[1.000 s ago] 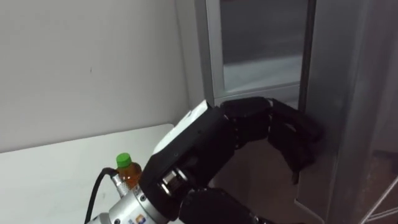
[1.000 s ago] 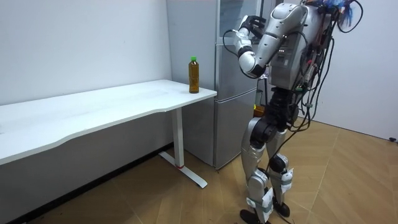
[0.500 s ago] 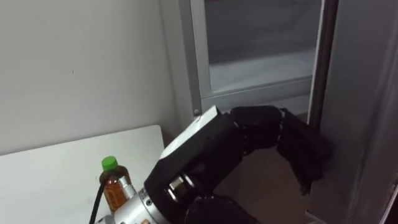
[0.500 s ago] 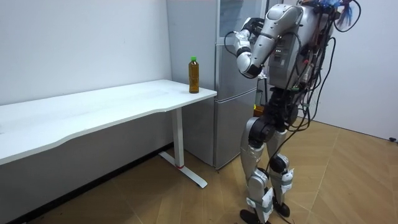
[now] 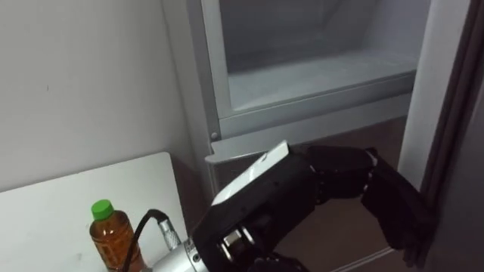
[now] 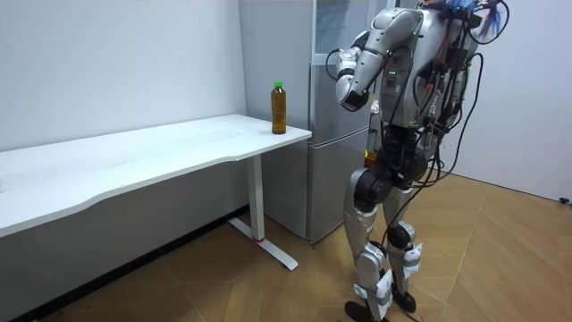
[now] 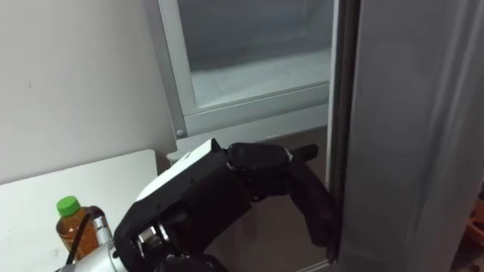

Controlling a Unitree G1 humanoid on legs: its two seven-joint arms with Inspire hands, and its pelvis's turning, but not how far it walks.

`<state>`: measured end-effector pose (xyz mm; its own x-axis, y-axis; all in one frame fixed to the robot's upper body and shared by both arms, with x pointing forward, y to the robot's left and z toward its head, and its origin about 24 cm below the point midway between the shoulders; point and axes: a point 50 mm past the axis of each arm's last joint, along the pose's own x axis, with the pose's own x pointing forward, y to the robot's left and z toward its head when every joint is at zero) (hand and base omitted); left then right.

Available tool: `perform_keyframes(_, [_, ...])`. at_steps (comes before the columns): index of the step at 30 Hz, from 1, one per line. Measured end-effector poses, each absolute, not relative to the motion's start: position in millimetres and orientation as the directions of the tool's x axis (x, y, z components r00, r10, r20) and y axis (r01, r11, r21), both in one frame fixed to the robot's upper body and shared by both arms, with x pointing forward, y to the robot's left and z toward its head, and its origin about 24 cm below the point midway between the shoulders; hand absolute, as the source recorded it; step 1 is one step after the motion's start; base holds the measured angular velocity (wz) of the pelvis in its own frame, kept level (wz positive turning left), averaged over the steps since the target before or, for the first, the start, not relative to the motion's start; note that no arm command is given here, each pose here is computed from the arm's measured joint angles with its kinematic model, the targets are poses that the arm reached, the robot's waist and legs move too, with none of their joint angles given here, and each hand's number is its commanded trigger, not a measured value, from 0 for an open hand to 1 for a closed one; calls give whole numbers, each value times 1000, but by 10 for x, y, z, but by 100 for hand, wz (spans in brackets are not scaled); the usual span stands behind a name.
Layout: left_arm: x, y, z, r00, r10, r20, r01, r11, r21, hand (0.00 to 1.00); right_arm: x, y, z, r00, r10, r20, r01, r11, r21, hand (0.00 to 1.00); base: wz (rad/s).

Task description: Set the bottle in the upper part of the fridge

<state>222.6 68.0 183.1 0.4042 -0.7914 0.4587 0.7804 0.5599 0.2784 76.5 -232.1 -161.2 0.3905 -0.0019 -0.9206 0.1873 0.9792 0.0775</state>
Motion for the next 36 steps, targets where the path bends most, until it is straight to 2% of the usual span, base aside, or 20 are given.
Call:
perform_keyframes(17, [2178,472,1763,337,-844,418,837,472,277,0,805,-2425,-1578,407,-29,-913,226,971,70,0,-7])
perform_keyframes(36, [2214,387,1738,317,-868,382,854,437,283,0,706,-2531,-1577,377,-80,-923,315,948,46,0,-16])
